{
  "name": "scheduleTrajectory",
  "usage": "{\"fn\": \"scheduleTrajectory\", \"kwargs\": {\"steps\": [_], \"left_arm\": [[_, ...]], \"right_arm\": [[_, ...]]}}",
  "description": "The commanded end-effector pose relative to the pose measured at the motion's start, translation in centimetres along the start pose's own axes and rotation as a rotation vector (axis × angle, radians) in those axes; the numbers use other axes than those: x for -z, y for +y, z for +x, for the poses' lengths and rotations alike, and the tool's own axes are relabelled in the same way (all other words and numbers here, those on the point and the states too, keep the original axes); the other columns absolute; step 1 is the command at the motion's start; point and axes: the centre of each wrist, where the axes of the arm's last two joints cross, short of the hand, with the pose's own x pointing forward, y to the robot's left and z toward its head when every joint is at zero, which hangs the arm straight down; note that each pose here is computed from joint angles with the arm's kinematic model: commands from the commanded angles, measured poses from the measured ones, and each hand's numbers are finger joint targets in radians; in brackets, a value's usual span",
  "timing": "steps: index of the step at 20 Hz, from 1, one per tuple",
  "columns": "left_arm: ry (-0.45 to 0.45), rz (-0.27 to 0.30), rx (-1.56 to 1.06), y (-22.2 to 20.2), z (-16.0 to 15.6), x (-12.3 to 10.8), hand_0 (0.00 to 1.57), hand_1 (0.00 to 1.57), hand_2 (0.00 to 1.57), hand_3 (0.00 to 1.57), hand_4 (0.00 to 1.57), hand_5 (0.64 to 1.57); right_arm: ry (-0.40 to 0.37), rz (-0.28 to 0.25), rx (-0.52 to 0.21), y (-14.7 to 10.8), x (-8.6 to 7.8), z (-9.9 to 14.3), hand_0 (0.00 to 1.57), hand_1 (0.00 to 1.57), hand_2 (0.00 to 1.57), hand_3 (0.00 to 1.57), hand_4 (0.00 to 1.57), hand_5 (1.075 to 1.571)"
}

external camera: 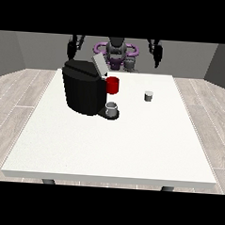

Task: Insert the coffee pod into the coffee machine and close the lid

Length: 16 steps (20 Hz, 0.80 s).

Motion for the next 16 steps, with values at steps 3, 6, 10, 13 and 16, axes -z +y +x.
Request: {"fn": "scheduleTrajectory", "kwargs": {"steps": [3,6,10,13,16], "left_arm": [[-0.021,-0.111,0.143,1.3,0.5,-0.3,0.00,0.00,0.00,0.00,0.00,1.571],[-0.048,-0.166,0.285,5.2,1.0,0.0,0.00,0.00,0.00,0.00,0.00,1.571],[-0.093,-0.212,0.389,5.1,1.5,0.7,0.00,0.00,0.00,0.00,0.00,1.571],[-0.089,-0.216,0.478,9.0,3.6,2.5,0.00,0.00,0.00,0.00,0.00,1.571],[-0.018,-0.209,0.542,10.0,3.4,3.7,0.00,0.00,0.00,0.00,0.00,1.571]], "right_arm": [[0.006,-0.025,0.025,0.4,-0.5,-2.2,0.00,0.00,0.00,0.00,0.00,1.571],[0.006,-0.007,0.028,0.6,-0.1,-1.2,0.00,0.00,0.00,0.00,0.00,1.571],[-0.031,-0.151,-0.103,0.6,0.4,-0.6,0.00,0.00,0.00,0.00,0.00,1.571],[-0.067,-0.140,-0.149,1.6,0.9,-0.1,0.00,0.00,0.00,0.00,0.00,1.571],[-0.084,-0.111,-0.127,2.8,1.4,1.7,0.00,0.00,0.00,0.00,0.00,1.571]]}}
